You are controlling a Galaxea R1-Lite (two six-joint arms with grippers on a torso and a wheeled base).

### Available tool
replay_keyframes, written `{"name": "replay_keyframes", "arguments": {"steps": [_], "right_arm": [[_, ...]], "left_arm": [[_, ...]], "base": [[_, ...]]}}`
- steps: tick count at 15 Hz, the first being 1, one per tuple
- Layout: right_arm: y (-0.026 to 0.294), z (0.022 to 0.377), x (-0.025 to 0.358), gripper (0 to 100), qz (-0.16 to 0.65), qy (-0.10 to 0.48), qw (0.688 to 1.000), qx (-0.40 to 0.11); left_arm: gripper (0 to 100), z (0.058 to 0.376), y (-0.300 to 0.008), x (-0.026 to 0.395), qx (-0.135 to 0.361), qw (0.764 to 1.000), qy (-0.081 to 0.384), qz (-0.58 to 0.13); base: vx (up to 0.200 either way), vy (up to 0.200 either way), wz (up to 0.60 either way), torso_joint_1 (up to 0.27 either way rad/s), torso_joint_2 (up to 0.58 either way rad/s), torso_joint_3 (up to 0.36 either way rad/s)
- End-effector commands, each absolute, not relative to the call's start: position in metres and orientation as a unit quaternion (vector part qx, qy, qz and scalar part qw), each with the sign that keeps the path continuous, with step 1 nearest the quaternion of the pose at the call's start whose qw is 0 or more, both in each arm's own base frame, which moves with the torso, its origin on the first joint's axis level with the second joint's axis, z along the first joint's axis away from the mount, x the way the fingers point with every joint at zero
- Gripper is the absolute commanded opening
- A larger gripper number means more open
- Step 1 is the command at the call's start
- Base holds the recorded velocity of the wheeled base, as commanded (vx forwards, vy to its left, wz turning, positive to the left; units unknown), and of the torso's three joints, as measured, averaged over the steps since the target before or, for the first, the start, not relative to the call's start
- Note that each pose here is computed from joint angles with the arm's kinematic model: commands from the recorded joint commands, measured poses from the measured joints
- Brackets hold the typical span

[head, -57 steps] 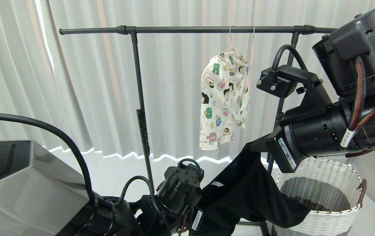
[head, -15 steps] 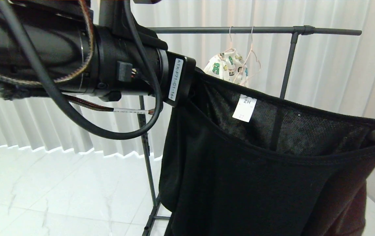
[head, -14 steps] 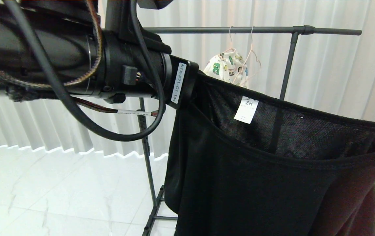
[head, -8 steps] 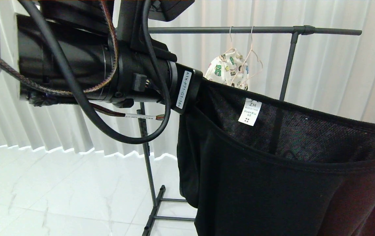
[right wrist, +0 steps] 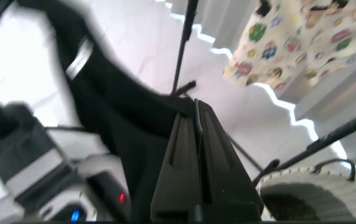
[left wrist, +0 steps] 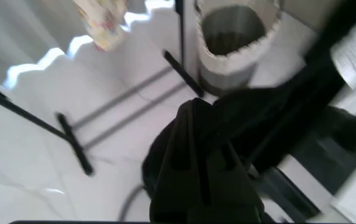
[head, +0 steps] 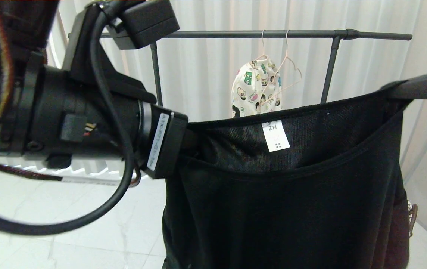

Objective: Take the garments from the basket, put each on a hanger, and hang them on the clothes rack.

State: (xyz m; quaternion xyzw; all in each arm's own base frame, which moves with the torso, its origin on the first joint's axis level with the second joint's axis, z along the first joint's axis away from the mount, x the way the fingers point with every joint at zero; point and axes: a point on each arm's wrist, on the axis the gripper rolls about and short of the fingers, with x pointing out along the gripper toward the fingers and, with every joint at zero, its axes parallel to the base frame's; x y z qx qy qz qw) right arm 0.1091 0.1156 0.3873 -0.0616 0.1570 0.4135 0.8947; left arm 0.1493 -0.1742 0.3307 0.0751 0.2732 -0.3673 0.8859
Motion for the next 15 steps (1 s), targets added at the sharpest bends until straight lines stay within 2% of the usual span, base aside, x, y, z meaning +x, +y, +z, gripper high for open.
{"name": "replay_keyframes", "arguments": {"steps": [1,3,5,15], "right_arm": [[0.14,0.381,0.135,0,0.411,0.165,0.894,-0.064],[0.151,0.381,0.145,0,0.413,0.157,0.895,-0.061],[0.155,0.383,0.148,0,0.42,0.154,0.893,-0.059],[0.152,0.384,0.145,0,0.42,0.154,0.893,-0.059]], "left_arm": [[0,0.328,-0.161,0.108,0.051,0.866,0.288,-0.407],[0,0.329,-0.161,0.087,0.027,0.848,0.298,-0.438],[0,0.329,-0.163,0.079,0.021,0.84,0.302,-0.451],[0,0.33,-0.163,0.08,0.023,0.842,0.299,-0.449]], "base": [[0.0,0.0,0.0,0.0,0.0,0.0],[0.0,0.0,0.0,0.0,0.0,0.0],[0.0,0.0,0.0,0.0,0.0,0.0],[0.0,0.0,0.0,0.0,0.0,0.0]]}}
